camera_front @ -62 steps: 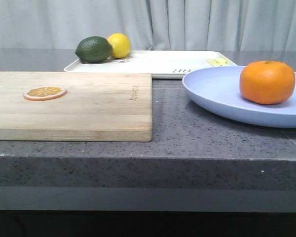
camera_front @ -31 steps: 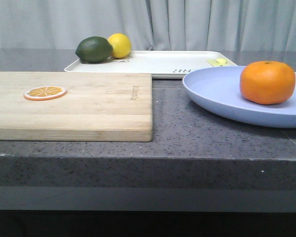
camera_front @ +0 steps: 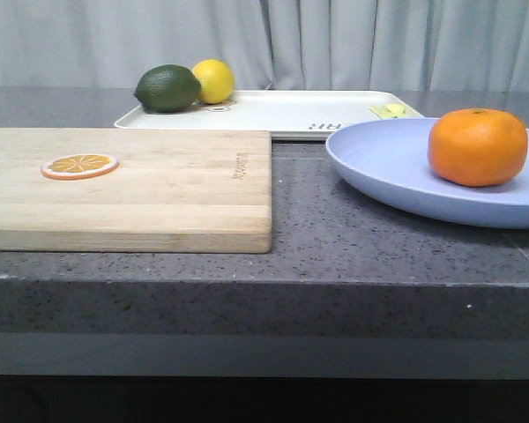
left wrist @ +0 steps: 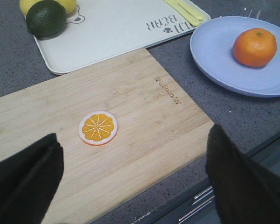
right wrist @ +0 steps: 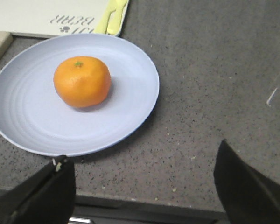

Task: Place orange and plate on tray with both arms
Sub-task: 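Move the right gripper to the rim of the blue plate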

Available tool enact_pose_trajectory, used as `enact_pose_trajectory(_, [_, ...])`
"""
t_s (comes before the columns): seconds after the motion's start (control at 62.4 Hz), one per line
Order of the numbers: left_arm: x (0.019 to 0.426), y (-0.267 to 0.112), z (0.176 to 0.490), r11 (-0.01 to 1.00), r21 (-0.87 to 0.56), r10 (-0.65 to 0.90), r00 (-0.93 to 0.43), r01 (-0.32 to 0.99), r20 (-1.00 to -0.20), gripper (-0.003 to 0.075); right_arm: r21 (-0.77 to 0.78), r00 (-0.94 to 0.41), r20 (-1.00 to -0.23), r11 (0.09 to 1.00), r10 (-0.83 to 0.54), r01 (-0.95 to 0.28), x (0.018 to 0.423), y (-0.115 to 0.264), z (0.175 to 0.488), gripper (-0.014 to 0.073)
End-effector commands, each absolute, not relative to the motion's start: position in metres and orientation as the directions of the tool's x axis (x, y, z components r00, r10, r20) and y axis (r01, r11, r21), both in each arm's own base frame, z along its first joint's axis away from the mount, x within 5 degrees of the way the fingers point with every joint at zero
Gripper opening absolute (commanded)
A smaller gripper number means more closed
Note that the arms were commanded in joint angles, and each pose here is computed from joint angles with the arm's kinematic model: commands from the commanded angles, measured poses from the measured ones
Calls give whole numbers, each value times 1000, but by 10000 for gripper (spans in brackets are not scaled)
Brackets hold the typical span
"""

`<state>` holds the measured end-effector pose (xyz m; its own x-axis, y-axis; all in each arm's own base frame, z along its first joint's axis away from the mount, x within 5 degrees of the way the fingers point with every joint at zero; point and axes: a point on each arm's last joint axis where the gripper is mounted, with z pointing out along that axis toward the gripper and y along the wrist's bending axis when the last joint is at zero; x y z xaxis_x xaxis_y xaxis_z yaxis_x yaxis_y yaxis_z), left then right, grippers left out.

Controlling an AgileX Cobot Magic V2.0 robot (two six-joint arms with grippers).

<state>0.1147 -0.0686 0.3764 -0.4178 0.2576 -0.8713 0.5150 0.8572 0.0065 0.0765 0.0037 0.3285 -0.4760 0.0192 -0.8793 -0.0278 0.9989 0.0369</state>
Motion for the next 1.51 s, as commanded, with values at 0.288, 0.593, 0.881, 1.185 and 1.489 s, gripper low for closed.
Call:
enact_pose_trajectory(0.288, [116, -70, 392, 860, -9, 193, -341, 511, -920, 607, -17, -720, -693, 999, -35, -32, 148, 4, 370, 613])
enact_pose_trajectory(0.593, [116, -70, 392, 860, -9, 193, -341, 511, -920, 607, 12, -838, -537, 994, 98, 109, 208, -34, 354, 613])
enact_pose_trajectory(0.881, [116, -70, 392, 860, -9, 193, -341, 511, -920, 607, 427, -853, -448, 902, 268, 59, 244, -56, 325, 613])
enact_pose_trajectory(1.185, [116, -70, 392, 860, -9, 193, -341, 511, -920, 607, 500, -876, -386, 864, 288, 64, 269, -62, 298, 526])
enact_pose_trajectory(1.489, [116, -70, 392, 860, -9, 193, -341, 511, -920, 607, 547, -890, -341, 834, 303, 74, 284, -62, 279, 425])
